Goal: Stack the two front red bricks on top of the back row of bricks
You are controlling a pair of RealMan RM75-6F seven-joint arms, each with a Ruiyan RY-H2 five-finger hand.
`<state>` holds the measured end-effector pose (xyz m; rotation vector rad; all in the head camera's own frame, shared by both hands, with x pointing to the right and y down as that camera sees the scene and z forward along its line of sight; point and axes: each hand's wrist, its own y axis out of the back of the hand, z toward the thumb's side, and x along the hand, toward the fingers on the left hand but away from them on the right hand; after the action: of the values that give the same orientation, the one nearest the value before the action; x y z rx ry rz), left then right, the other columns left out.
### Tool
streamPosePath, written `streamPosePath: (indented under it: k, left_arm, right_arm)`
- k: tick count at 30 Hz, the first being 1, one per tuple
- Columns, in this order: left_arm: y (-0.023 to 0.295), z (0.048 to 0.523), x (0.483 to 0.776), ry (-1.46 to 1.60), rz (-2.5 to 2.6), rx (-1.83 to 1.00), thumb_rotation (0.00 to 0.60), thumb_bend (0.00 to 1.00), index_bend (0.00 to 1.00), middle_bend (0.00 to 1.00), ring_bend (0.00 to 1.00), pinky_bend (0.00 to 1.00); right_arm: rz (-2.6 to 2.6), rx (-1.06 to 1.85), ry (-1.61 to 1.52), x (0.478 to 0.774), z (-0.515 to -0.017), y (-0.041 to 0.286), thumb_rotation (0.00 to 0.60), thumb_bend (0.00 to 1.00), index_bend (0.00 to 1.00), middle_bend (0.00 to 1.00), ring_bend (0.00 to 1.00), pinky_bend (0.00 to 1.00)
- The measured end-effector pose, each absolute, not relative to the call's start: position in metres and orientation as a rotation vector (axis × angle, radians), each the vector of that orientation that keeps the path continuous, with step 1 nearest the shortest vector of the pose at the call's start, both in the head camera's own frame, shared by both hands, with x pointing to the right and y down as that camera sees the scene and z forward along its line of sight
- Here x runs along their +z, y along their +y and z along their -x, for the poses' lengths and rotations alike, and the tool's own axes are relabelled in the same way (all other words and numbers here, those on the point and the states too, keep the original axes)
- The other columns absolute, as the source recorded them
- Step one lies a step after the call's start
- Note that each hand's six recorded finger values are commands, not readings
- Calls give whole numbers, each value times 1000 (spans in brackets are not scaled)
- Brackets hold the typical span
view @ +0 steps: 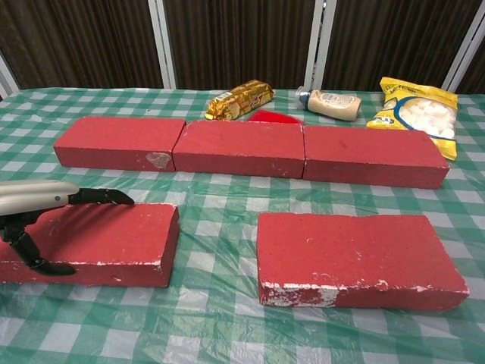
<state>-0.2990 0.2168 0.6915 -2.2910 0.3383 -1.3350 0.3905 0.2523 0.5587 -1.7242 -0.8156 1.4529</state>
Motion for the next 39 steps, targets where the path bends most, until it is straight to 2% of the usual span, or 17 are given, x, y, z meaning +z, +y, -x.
streamPosePath:
  k: [5, 15, 27, 39]
  left_arm:
    - [212, 297, 685, 380, 2277, -1285, 600, 344, 0, 481, 488, 586]
    - [197, 293, 678, 403, 2245, -1243, 600, 355, 0, 475, 487, 591]
    - [130, 260, 663, 429, 2154, -1179, 600, 356, 0, 476, 487, 588]
    - [64, 228, 692, 381, 2086, -1244, 600, 357, 0, 486, 490, 587]
  right_arm:
    - [1723, 1453, -819, 558, -391, 252, 462, 43, 0, 0, 0, 0]
    - [1716, 1459, -831, 556, -394, 252, 461, 42, 0, 0, 0, 0]
    - [1677, 1505, -880, 559, -405, 241, 462, 43, 0, 0, 0, 0]
    - [1606, 1598, -915, 570, -420, 228, 463, 43, 0, 0, 0, 0]
